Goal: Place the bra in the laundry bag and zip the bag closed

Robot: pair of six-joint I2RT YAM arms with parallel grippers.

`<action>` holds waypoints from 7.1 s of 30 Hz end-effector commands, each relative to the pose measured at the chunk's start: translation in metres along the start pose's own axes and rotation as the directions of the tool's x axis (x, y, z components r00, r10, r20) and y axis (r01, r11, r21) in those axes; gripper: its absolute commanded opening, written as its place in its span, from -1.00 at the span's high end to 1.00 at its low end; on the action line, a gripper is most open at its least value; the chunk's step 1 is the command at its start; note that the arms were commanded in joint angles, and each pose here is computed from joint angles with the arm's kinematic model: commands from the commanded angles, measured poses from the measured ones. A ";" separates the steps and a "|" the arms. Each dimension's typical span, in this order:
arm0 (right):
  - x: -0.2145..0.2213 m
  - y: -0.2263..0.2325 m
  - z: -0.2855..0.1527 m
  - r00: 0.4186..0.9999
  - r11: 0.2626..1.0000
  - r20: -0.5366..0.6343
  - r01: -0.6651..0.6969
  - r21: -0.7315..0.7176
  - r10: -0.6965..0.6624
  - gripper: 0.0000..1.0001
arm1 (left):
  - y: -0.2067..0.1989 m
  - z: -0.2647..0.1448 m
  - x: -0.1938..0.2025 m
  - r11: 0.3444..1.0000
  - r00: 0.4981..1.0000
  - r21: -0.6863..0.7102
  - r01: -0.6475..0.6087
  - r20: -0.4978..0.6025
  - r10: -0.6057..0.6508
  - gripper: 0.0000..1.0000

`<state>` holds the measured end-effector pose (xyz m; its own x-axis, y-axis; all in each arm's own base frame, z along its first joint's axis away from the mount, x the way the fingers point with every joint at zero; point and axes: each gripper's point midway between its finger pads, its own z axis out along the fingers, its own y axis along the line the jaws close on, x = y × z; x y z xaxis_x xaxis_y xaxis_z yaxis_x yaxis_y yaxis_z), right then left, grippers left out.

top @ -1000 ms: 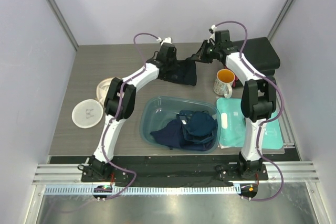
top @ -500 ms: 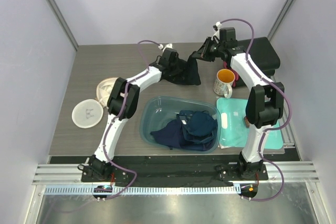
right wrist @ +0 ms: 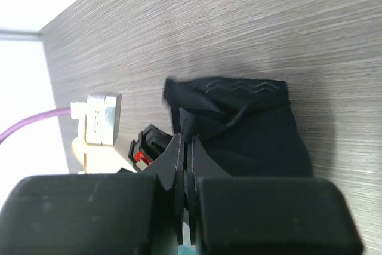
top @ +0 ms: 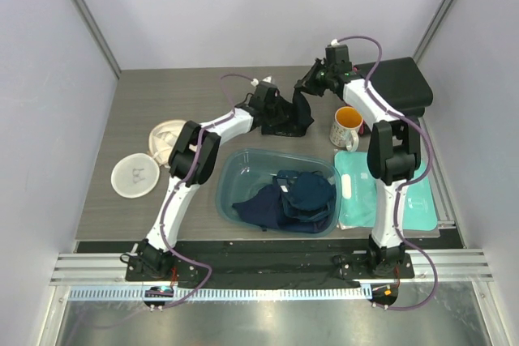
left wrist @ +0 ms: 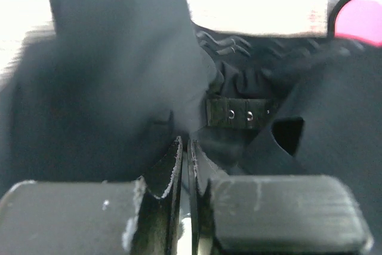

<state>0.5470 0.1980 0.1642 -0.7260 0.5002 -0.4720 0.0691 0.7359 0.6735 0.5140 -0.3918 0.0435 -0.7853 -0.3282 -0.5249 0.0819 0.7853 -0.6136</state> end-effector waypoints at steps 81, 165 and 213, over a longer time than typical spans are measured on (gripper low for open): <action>0.048 0.004 -0.003 0.945 0.922 -0.067 0.296 -0.248 -0.321 -0.44 | 0.043 -0.126 -0.072 0.942 0.998 0.331 0.051 -0.054 -0.035 -0.81; 0.083 -0.032 0.068 0.961 0.936 -0.248 0.029 -0.350 -0.123 -0.47 | 0.065 -0.085 -0.054 0.906 0.993 0.415 0.085 -0.107 -0.045 -0.62; 0.084 -0.019 0.063 0.957 0.927 -0.254 0.036 -0.372 -0.139 -0.44 | 0.044 -0.051 -0.047 0.864 0.976 0.453 0.217 -0.071 -0.208 0.92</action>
<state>0.5228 0.2500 0.0528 -0.8966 0.2722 -0.3493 -0.1558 0.5445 0.8242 0.5161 -0.3110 0.0518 -0.8533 -0.4292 -0.2962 0.1195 0.3918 -0.9122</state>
